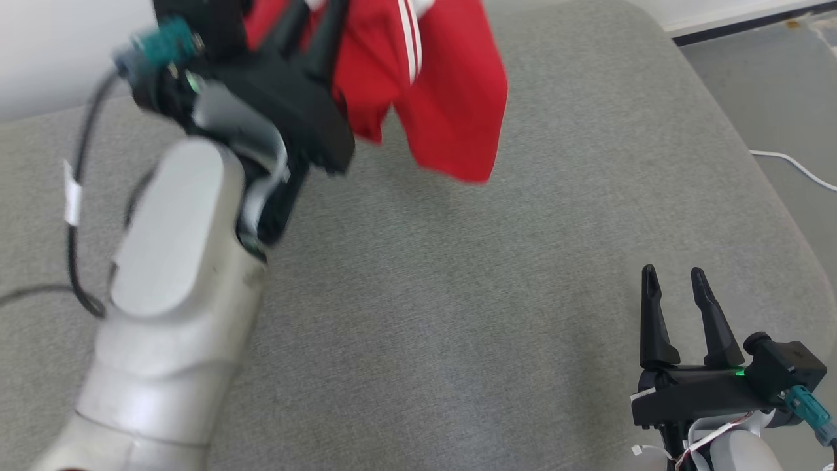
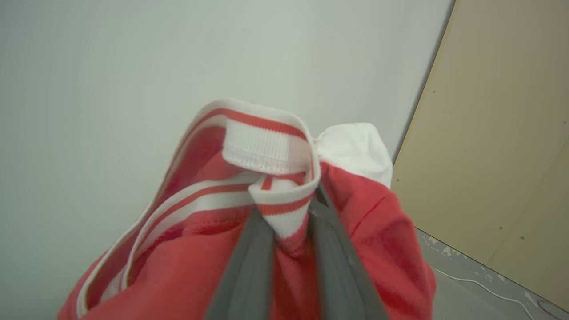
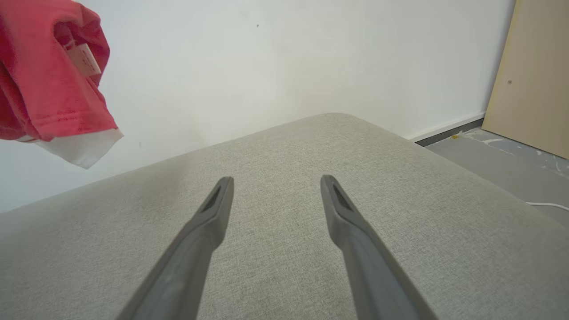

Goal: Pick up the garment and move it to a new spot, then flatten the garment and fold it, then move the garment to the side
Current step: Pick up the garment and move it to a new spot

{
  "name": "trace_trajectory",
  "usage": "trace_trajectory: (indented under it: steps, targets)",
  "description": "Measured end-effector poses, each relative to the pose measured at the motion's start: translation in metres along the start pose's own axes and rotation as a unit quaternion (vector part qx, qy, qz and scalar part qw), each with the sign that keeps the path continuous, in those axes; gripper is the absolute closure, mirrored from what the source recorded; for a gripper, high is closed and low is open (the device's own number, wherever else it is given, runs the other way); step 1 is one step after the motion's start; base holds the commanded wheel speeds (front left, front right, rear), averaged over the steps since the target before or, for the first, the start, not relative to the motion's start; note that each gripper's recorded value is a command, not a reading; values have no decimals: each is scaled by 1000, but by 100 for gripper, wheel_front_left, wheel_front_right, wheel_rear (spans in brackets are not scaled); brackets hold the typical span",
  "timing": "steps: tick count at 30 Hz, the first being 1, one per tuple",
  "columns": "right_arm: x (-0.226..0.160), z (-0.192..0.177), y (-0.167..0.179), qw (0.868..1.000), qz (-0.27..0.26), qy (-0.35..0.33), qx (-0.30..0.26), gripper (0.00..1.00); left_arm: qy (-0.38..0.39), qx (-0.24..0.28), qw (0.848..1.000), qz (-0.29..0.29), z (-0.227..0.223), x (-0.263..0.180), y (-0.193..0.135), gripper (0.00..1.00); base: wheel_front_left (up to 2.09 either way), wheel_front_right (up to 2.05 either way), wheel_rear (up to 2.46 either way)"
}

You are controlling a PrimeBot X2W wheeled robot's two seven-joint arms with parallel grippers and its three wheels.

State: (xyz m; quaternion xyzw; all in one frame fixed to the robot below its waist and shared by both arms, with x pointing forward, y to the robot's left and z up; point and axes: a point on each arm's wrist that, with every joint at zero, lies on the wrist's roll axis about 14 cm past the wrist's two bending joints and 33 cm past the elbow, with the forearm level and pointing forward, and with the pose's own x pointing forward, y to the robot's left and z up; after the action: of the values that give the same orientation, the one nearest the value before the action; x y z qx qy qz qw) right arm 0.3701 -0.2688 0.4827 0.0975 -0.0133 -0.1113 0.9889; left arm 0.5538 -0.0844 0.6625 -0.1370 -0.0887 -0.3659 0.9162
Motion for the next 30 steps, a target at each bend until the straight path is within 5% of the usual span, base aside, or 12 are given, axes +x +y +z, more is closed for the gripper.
trace_trajectory:
  steps: [13,14,15,24,30]
  targets:
    - [-3,-3,0,1000,0,5,-2,0,174,-95,977,77,-169,-96,5,100,0,0,0]
    - [-3,-4,1,1000,2,5,-1,0,189,-96,974,82,-180,-106,5,89,0,0,0]
    - [-2,-4,3,1000,4,6,-1,0,198,-97,972,86,-186,-114,5,0,0,0,0]
    - [-3,-4,18,1000,29,4,2,0,102,-92,987,82,-135,-110,2,0,0,0,0]
    - [-6,-4,34,998,58,4,3,0,28,-52,991,120,-77,-124,30,0,0,0,0]
